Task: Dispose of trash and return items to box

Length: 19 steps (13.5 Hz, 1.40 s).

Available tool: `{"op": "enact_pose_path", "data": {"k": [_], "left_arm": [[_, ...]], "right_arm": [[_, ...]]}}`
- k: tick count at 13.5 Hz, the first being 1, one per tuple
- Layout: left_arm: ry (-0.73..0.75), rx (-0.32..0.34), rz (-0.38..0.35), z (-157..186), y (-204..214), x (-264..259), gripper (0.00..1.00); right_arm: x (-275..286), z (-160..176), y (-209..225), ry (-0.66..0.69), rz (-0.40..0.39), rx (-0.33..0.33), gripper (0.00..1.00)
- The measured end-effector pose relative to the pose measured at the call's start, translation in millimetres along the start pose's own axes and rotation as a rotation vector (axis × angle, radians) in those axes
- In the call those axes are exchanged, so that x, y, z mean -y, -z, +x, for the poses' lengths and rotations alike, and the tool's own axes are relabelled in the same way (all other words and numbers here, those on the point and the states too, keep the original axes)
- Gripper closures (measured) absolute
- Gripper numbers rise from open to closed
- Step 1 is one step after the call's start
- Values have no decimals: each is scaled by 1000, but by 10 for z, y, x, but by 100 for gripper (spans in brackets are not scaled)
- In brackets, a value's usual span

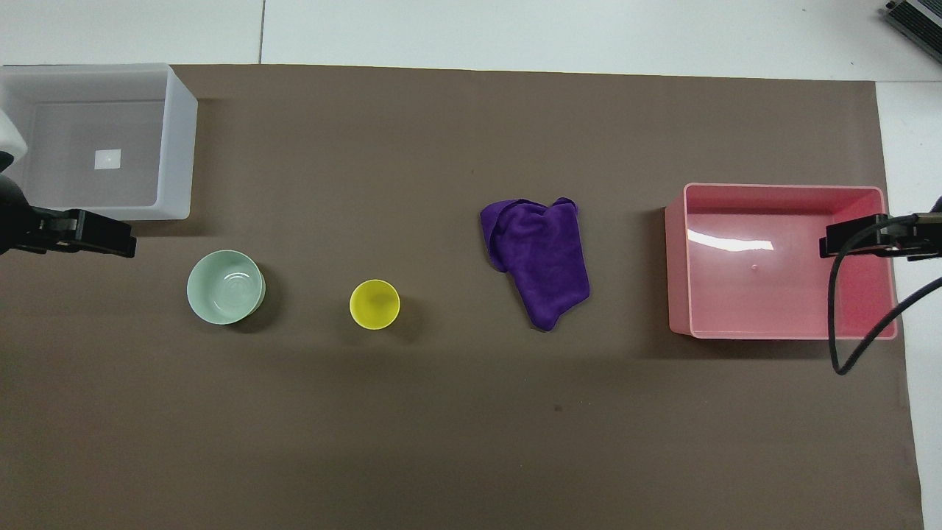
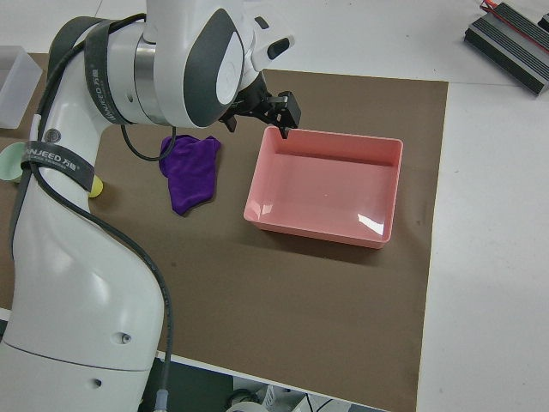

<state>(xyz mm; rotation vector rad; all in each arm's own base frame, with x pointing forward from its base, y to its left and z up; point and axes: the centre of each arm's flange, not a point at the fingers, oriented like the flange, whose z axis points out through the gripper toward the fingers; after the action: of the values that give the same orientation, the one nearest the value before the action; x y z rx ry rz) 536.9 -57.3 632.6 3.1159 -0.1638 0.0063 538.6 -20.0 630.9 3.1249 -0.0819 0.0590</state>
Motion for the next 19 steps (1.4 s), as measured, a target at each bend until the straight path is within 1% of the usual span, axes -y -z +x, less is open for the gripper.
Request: {"op": "enact_pose_path", "data": {"k": [7, 19], "left_arm": [[-1, 1, 0, -1, -2, -8, 0], [-1, 6, 0, -2, -26, -3, 0]], "right_arm": [[-36, 26, -11, -7, 0, -13, 0], [-159, 7, 17, -29, 0, -17, 0]]}}
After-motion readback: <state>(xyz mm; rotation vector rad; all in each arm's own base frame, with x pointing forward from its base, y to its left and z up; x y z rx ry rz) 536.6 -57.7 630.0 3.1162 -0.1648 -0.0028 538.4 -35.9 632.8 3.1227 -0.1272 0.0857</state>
